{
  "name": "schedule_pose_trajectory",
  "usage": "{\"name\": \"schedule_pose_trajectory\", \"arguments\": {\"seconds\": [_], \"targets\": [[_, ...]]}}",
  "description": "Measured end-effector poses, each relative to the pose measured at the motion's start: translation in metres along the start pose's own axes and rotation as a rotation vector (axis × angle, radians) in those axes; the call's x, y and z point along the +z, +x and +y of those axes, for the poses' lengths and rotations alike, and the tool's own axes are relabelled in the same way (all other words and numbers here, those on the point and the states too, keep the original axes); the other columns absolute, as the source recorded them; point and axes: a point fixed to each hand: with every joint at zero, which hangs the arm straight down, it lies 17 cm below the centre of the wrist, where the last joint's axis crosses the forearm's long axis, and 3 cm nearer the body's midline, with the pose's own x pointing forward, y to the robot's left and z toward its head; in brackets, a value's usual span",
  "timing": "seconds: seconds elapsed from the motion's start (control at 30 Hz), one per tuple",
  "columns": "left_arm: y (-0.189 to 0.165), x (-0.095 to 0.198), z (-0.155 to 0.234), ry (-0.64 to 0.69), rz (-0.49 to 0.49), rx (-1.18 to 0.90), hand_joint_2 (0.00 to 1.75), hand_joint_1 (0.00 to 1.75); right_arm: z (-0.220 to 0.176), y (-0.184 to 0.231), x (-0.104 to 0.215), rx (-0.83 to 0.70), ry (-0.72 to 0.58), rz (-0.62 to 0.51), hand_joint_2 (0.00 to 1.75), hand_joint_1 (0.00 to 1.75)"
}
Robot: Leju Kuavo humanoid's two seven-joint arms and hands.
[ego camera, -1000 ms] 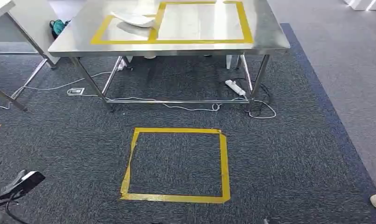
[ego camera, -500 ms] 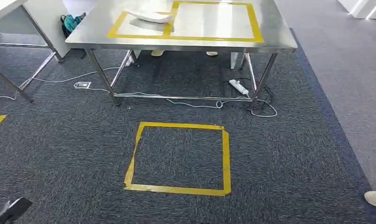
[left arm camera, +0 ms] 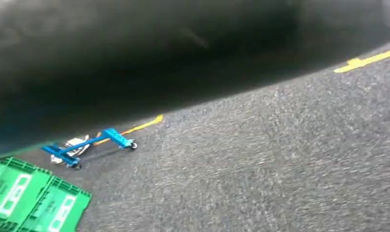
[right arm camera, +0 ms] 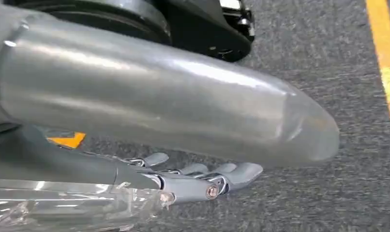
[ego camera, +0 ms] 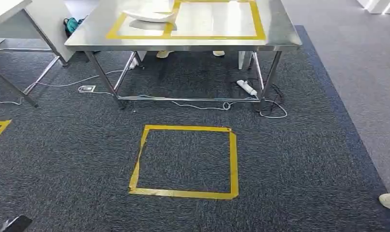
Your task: Take the parts from the cabinet and place them on the table.
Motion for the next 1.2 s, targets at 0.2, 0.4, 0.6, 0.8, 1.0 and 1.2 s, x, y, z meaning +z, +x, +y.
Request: {"name": "schedule_pose_trajectory", "arguments": {"seconds": [0.2,0.4,0.6,0.8,1.0,1.2], "targets": [[-0.015,0.007,-0.008,-0.018,0.043,0.001,0.00,0.00,-0.002,0.000,-0.001,0.019,-0.011,0.001,0.00,0.00],[-0.018,0.013,-0.017,-0.034,0.056,0.010,0.00,0.00,-0.005,0.000,-0.001,0.023,-0.017,0.003,0.00,0.00],[-0.021,0.016,-0.020,-0.039,0.067,0.015,0.00,0.00,-0.006,0.002,-0.002,0.023,-0.017,-0.002,0.00,0.00],[-0.023,0.016,-0.019,-0.038,0.071,0.014,0.00,0.00,-0.008,0.001,-0.002,0.024,-0.021,0.002,0.00,0.00],[-0.039,0.029,-0.042,-0.114,0.138,-0.004,0.00,0.00,-0.008,-0.002,-0.002,0.056,-0.011,0.013,0.00,0.00],[-0.035,0.045,-0.070,-0.191,0.171,0.009,0.00,0.00,-0.010,-0.001,-0.003,0.067,-0.009,0.017,0.00,0.00]]}}
